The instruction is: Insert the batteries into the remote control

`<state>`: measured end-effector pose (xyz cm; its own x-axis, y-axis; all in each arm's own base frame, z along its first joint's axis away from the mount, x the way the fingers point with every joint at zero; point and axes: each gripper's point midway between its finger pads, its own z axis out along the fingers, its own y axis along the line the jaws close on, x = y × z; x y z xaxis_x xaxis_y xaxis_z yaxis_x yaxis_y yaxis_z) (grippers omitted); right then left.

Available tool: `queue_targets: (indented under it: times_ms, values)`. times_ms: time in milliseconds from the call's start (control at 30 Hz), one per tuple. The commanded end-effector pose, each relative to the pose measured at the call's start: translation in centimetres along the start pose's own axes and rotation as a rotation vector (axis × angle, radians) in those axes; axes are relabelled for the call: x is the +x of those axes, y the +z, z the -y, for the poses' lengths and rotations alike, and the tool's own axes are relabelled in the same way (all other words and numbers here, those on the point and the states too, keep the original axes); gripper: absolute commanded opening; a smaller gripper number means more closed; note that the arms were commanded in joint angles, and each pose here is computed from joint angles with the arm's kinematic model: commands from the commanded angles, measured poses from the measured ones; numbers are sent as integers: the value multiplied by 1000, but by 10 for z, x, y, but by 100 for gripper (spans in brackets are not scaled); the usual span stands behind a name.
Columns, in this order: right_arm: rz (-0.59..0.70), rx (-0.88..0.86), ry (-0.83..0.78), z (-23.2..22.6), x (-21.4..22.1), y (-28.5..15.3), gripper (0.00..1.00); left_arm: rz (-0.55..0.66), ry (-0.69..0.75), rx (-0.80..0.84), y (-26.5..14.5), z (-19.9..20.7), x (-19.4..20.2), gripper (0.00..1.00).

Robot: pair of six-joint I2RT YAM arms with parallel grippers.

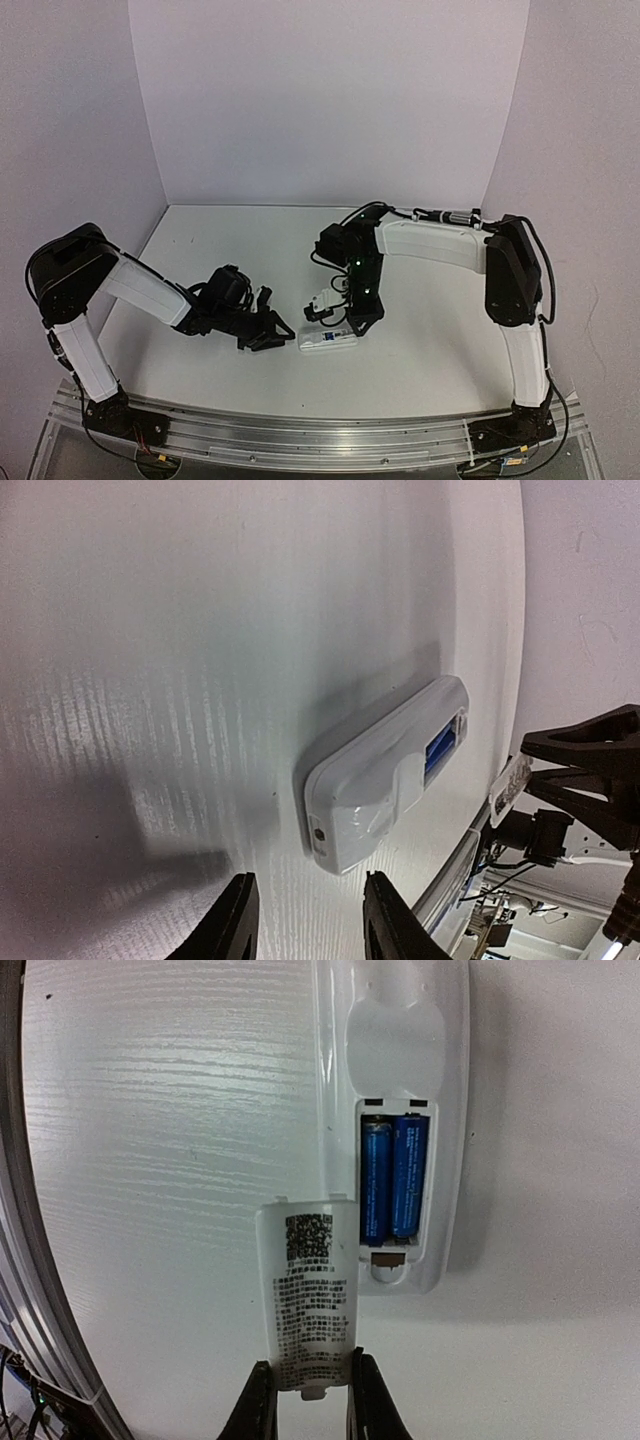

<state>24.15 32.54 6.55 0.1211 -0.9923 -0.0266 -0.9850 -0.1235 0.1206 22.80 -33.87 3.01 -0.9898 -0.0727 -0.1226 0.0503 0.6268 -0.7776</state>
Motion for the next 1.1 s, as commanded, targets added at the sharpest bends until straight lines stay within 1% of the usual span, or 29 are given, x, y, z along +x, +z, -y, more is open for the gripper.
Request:
queue_targets:
  times_ms: [0,133,233,400,567,833,1067]
  values:
    - [33,26,-37,10,-10,5,3,48,-19,73,2,13,-5,37]
    - [80,56,-13,20,-24,5,4,53,-36,63,0,6,-1,37]
    - [108,33,-25,18,-29,9,3,57,-36,68,-3,6,0,37]
    - [28,58,-38,21,-13,22,1,50,-30,68,0,10,-2,37]
    - [30,71,1,27,-17,25,1,39,-11,79,6,15,-5,37]
    - [-21,102,-14,30,-12,31,1,20,2,102,13,18,-5,34]
    - [-35,147,-16,36,-16,30,1,8,-3,106,15,14,-2,33]
